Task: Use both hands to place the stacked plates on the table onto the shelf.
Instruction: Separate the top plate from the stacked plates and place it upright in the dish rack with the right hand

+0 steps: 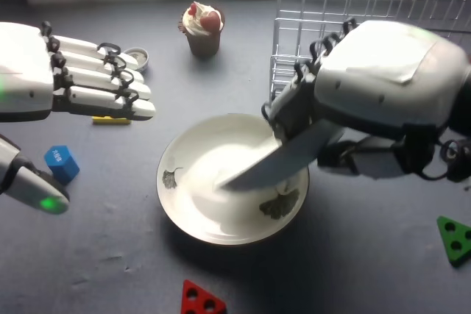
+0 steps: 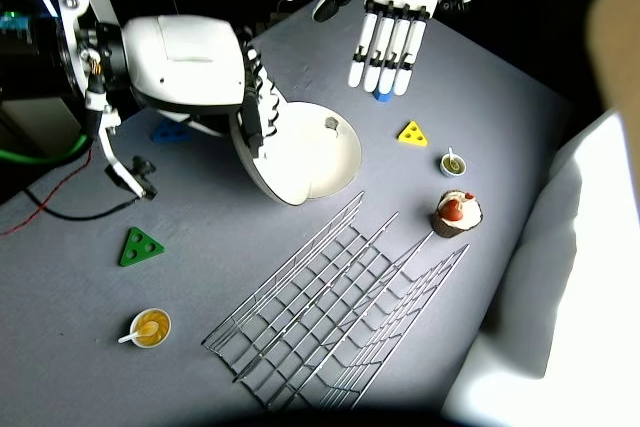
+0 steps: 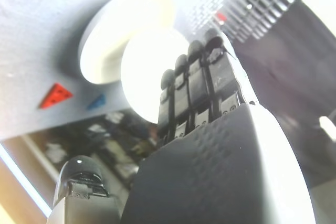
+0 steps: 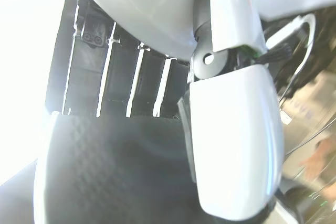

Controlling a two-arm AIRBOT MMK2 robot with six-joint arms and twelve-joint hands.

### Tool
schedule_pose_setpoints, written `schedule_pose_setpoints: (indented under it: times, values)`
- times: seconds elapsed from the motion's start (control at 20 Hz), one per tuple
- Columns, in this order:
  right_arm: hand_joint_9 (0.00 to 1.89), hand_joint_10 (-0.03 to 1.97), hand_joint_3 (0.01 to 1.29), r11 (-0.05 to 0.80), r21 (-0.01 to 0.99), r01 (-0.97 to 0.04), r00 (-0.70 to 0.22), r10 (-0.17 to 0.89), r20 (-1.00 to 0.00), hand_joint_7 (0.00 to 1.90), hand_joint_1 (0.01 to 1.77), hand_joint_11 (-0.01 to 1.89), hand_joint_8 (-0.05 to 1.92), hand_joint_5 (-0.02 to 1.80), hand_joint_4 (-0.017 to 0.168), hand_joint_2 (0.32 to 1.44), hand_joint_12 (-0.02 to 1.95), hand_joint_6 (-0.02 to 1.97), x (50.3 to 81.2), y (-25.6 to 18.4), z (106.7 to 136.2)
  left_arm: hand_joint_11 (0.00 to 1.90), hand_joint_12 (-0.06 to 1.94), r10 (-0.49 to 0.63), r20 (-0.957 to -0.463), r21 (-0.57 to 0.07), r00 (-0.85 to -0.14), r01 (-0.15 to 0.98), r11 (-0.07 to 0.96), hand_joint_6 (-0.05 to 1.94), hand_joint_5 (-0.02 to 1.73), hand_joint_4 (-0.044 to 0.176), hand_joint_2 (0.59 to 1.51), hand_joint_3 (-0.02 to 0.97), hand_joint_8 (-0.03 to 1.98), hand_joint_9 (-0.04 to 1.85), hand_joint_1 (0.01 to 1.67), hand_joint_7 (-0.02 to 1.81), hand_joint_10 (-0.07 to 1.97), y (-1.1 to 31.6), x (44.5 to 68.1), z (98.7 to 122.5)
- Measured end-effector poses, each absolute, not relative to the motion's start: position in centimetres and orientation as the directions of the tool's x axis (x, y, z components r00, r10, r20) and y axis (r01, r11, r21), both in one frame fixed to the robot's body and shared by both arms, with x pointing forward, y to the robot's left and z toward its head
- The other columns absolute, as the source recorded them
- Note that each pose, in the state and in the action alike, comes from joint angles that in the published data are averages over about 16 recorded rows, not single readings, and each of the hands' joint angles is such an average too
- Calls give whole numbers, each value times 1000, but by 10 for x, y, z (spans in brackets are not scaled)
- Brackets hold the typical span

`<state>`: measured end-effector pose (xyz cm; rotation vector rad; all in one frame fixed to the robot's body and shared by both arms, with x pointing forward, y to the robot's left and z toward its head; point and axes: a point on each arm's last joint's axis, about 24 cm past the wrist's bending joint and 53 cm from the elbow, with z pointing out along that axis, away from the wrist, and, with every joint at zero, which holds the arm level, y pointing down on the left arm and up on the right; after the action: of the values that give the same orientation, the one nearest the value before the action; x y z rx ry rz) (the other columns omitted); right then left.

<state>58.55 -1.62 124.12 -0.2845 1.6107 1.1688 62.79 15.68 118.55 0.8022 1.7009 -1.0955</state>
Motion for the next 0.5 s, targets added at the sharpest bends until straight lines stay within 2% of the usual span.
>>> schedule_pose_setpoints:
  times: [0.2,0.5]
  values:
    - [1136,701,12,450,629,-633,-450,447,-773,1075,1425,1083,556,972,-4,955,949,933,596,-24,1255,188,19,26,-934,-315,-355,858,406,4,196,0,987,2,2,215,24,222,11,166,632,1188]
    - [1157,649,11,356,769,-530,-527,573,-628,1127,1446,1046,463,962,-4,955,1078,907,617,-45,1271,200,19,18,-939,-306,-343,860,409,5,208,0,988,2,2,230,24,238,10,169,637,1191]
